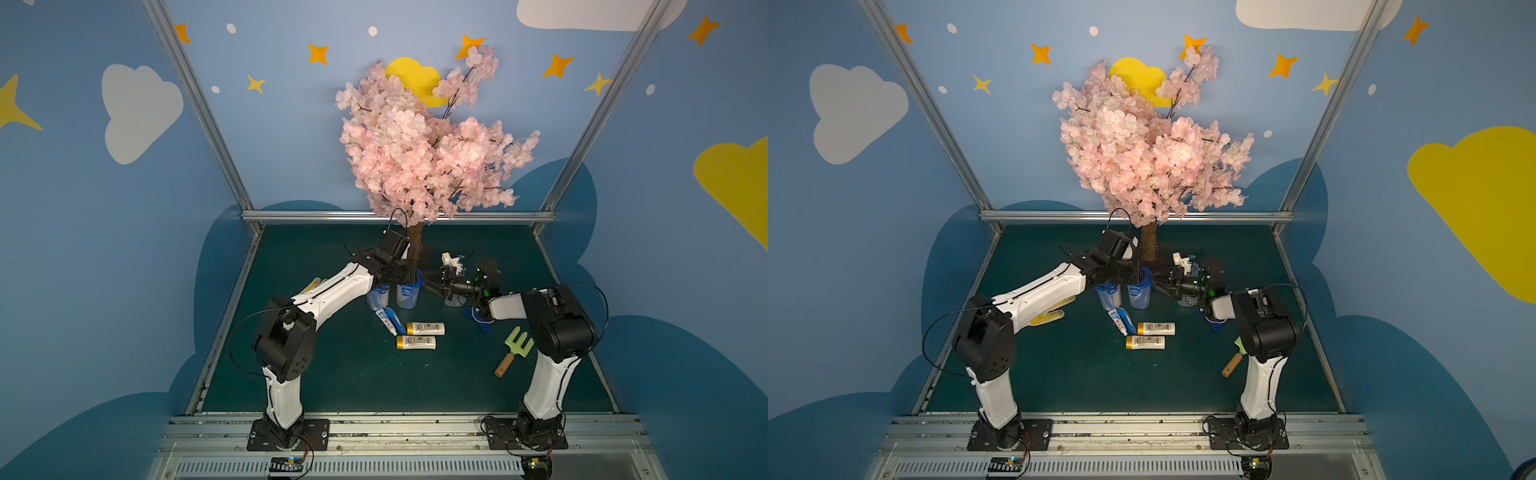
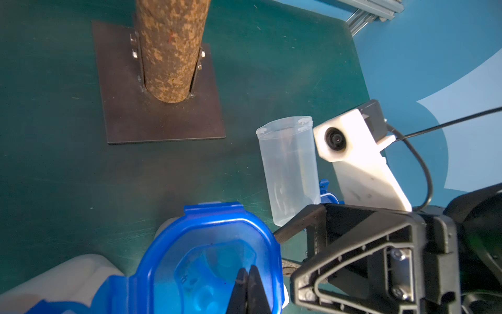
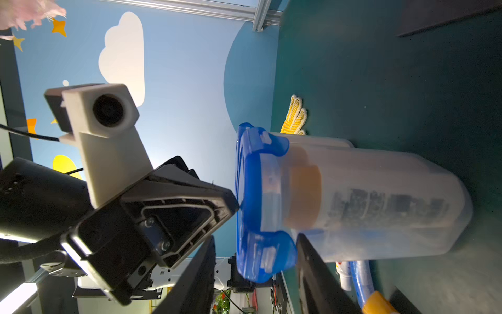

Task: Take out toiletry kits
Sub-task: Unfasten the latch on the container.

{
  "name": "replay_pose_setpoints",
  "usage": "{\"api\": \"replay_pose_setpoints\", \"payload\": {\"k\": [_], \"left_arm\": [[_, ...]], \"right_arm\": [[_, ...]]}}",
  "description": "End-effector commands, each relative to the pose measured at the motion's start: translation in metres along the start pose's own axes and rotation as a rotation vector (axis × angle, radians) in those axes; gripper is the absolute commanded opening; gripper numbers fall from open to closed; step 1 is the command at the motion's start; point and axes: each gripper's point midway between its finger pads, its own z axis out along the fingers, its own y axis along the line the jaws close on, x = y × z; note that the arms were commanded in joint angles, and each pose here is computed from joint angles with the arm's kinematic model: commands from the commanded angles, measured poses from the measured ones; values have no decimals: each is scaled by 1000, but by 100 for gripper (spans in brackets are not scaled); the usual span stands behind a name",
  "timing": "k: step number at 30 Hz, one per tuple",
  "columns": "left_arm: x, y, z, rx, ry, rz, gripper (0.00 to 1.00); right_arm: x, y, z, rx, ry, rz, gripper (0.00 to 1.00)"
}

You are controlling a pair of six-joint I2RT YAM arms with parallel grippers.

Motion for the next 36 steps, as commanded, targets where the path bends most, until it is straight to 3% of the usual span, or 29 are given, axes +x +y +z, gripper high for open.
{"api": "replay_pose_setpoints", "payload": {"k": [1,17,36], "left_arm": [[65,45,24,-137,211,-52,2],[122,88,35,-210,329,-133,2],[141,104,36,-240,356,-163,2]], "right_arm": [[-1,39,-3,-101,6,-147,46],[-4,65,-18,-123,-20,-208,42],[4,92,-28,-123,-23,-248,39]]}}
